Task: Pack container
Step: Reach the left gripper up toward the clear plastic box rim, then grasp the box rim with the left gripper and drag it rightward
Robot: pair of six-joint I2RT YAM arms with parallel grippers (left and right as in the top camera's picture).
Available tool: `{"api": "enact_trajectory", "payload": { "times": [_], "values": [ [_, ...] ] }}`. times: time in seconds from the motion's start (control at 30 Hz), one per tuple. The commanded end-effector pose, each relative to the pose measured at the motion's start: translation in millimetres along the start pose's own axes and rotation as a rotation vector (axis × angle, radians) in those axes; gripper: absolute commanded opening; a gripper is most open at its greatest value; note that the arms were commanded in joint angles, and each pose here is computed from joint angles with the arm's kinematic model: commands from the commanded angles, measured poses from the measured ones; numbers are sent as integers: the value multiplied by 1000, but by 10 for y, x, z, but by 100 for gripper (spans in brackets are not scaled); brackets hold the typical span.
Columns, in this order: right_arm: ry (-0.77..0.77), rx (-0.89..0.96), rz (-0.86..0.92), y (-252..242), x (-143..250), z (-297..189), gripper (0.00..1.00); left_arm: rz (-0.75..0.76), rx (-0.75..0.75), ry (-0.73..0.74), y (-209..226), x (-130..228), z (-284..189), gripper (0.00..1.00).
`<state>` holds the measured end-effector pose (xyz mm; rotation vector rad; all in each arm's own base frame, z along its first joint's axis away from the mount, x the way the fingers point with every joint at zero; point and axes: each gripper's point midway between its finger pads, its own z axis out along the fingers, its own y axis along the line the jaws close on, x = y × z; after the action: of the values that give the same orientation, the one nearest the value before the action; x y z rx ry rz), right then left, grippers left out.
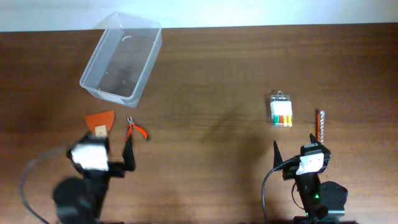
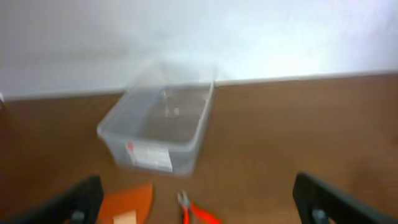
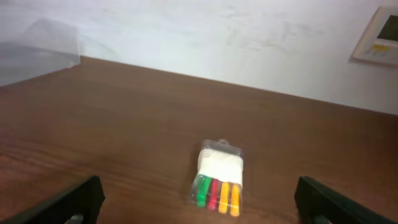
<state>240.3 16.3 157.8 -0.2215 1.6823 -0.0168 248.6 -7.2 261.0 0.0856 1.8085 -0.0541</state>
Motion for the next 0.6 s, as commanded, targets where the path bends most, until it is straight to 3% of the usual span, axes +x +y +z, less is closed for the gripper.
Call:
{"api": "enact_trajectory", "payload": {
  "times": [0.0, 0.2, 0.27, 0.37, 0.47, 0.57],
  "values": [
    [0, -7, -1, 18, 17, 3, 99, -38, 11, 114, 55, -663, 230, 99],
    [0, -7, 0, 18, 18, 3, 99, -119, 128, 451, -41, -1023, 627, 99],
    [0, -7, -1, 18, 17, 3, 99, -175, 248, 539, -233, -1020, 674, 99],
    [0, -7, -1, 18, 17, 3, 99, -190, 282, 621, -263, -906, 800, 99],
    [0, -7, -1, 18, 17, 3, 99, -291, 248, 703, -230, -708, 994, 99],
    [0, -7, -1, 18, 17, 3, 99, -481, 45, 791, -13, -465, 1177, 99]
  ]
}}
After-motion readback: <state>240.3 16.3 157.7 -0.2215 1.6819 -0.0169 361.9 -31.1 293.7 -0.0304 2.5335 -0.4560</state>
